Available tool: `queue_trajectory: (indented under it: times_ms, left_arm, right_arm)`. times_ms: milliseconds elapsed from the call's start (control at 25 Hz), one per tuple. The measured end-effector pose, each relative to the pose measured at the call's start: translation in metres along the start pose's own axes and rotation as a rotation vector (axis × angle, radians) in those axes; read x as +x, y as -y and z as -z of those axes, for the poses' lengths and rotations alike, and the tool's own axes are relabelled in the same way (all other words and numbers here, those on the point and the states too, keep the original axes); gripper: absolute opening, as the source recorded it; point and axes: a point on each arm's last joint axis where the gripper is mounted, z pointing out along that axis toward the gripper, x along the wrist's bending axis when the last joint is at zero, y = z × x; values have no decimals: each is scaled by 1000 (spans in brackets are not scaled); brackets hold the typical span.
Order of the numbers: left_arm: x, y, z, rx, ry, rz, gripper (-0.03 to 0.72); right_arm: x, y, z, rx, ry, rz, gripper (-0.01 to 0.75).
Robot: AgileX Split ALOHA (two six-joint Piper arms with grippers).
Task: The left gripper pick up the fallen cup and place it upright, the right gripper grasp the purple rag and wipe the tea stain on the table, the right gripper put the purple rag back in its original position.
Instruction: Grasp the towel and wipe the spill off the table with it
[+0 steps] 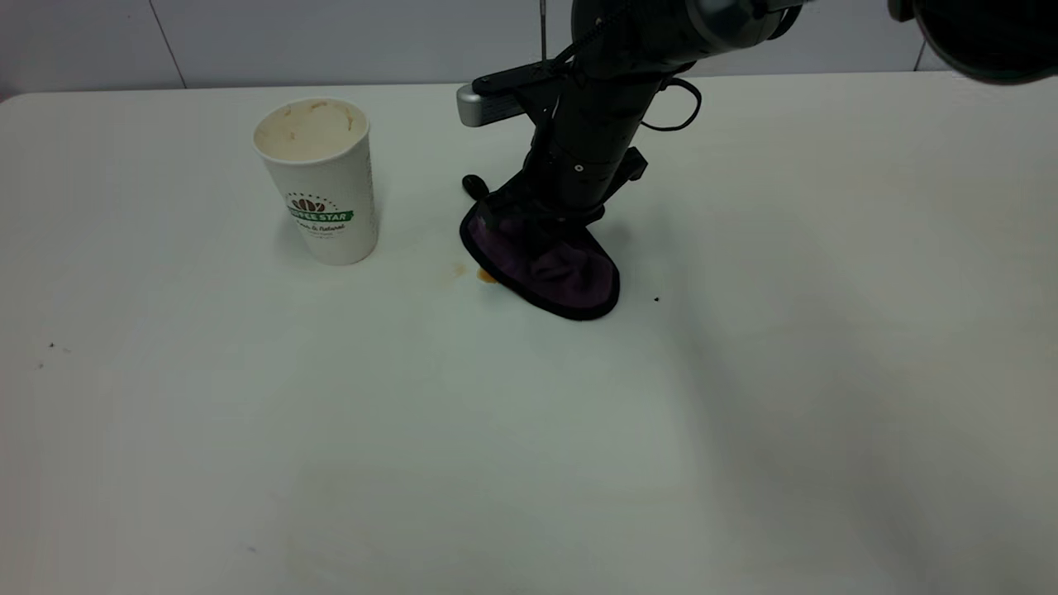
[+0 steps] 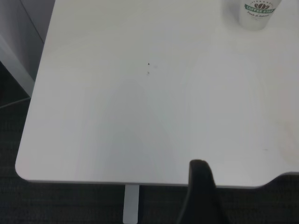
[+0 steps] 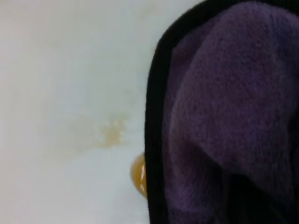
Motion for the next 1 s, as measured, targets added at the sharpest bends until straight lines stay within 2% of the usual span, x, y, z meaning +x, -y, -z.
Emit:
queue_trajectory:
  times_ms: [400,560,720,1000]
  left_arm:
    - [0,0,0,0,0,0,564]
    - [0,0,0,0,0,0,564]
    - [0,0,0,0,0,0,564]
    - [0,0,0,0,0,-8,564]
  right_arm:
    - [56,3,-7,33,-68,39,82]
    - [54,1,-9,9,-47,15,82]
    - [20,-2,-6,-9,34,-41,81]
    - [-89,7,14,61,170,-189,81]
